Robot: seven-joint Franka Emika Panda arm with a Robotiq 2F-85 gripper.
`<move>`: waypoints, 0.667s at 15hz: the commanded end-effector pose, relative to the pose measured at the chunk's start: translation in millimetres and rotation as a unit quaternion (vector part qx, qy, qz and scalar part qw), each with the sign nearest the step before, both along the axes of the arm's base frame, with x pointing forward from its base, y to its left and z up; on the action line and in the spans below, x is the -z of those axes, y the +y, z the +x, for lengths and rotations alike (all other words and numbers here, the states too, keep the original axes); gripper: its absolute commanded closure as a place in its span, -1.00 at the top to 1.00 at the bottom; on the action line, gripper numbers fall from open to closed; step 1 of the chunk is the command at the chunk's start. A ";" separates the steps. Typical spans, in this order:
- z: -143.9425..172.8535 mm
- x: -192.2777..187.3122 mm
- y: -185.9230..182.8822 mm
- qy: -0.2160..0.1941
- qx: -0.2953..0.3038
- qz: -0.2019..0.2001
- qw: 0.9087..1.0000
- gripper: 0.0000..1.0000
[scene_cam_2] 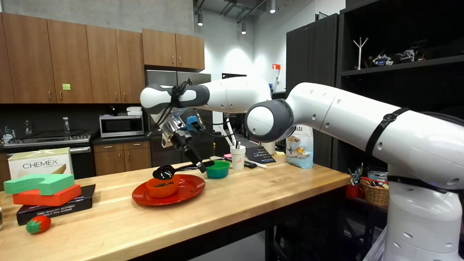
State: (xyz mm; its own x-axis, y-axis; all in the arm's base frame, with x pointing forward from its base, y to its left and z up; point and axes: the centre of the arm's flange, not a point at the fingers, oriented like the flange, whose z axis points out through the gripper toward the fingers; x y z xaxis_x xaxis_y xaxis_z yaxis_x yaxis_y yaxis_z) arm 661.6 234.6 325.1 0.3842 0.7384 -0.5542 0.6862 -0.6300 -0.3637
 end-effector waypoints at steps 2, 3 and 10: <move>14.1 3.1 3.4 0.013 0.027 -0.082 0.996 -0.98; 13.8 5.1 1.6 0.008 0.028 -0.101 0.994 -0.98; 17.6 17.4 11.7 -0.045 -0.006 -0.183 0.982 -0.98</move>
State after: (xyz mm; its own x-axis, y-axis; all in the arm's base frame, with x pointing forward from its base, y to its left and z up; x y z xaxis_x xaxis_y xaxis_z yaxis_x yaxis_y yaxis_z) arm 655.4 233.4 302.4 0.4185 0.5232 -0.7424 0.6895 -0.7150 -0.1153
